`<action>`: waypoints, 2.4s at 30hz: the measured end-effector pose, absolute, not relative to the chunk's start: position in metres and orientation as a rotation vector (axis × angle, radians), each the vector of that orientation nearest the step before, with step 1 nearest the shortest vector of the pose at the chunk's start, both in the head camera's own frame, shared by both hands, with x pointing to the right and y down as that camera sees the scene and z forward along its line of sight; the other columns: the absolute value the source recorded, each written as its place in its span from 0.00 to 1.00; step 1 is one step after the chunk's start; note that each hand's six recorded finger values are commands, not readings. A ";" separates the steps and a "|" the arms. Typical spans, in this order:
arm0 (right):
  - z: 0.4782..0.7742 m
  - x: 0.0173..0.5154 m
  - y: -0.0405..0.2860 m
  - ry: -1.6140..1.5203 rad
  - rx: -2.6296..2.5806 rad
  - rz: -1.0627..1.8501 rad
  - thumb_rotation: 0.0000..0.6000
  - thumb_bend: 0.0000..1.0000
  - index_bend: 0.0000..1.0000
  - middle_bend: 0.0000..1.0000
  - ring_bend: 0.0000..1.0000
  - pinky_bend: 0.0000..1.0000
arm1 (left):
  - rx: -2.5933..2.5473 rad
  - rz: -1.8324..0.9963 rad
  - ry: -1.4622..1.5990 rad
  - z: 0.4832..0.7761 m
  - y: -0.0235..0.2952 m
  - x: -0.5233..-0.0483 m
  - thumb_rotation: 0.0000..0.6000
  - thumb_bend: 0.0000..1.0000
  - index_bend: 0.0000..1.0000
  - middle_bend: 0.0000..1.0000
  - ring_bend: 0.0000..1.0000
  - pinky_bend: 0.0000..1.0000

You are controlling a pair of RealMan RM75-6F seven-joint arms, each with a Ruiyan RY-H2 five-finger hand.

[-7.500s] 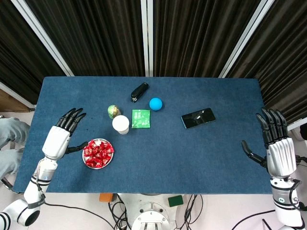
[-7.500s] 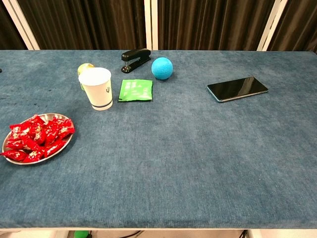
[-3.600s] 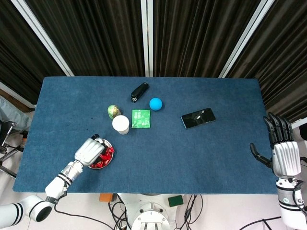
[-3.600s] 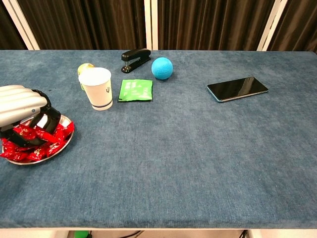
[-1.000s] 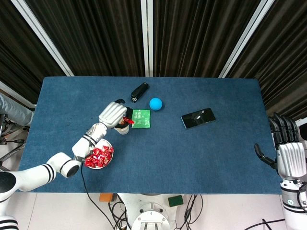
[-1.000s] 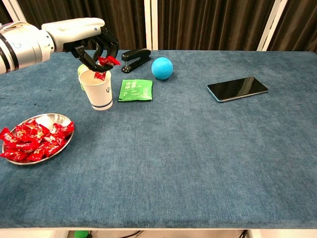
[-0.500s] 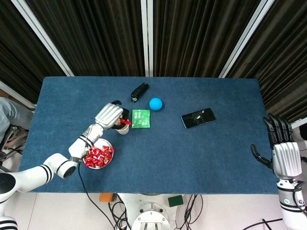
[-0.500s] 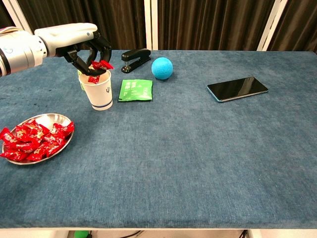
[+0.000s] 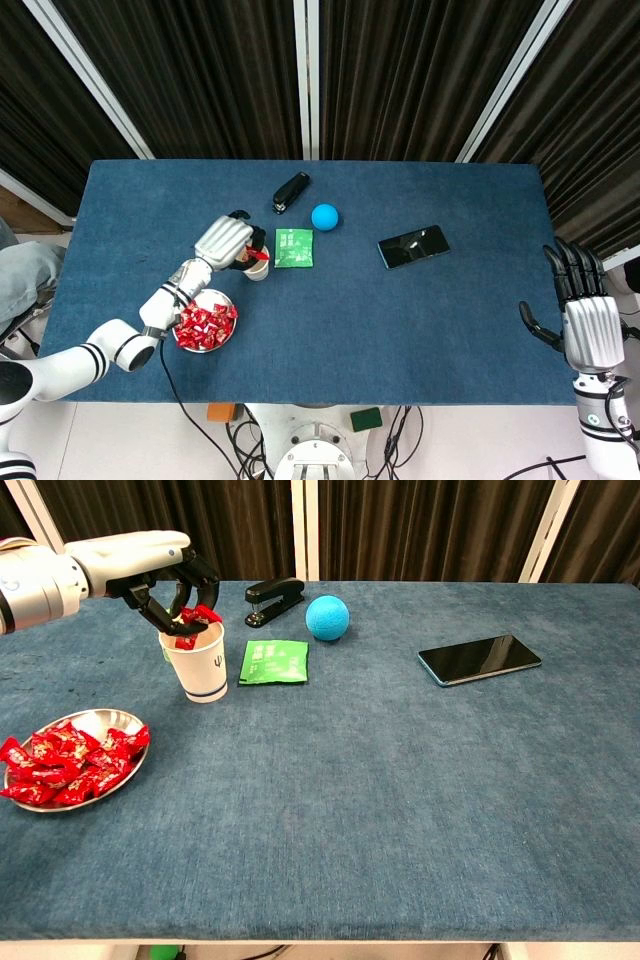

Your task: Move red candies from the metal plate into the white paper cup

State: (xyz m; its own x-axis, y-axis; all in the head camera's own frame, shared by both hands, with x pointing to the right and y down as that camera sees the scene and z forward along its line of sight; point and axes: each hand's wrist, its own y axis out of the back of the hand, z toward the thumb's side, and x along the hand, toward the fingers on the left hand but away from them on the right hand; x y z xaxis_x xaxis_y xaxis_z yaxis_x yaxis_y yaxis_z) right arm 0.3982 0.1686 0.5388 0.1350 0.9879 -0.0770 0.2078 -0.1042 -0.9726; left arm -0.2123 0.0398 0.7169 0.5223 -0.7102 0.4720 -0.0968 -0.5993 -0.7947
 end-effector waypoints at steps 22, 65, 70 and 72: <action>0.540 0.391 0.170 -1.199 -1.508 1.061 1.00 0.32 0.00 0.00 0.00 0.00 | -2.018 -1.069 0.663 0.713 0.040 -0.223 1.00 0.35 0.54 0.48 0.44 0.23; 0.533 0.400 0.166 -1.221 -1.491 1.050 1.00 0.32 0.00 0.00 0.00 0.00 | -1.903 -1.289 0.682 0.635 0.132 -0.344 1.00 0.32 0.35 0.33 0.25 0.26; 0.534 0.401 0.168 -1.220 -1.493 1.054 1.00 0.32 0.00 0.00 0.00 0.00 | -1.931 -1.345 0.702 0.640 0.173 -0.360 1.00 0.31 0.34 0.30 0.20 0.25; 0.534 0.402 0.169 -1.218 -1.492 1.055 1.00 0.32 0.00 0.00 0.00 0.00 | -1.942 -1.341 0.703 0.642 0.184 -0.360 1.00 0.31 0.34 0.27 0.17 0.24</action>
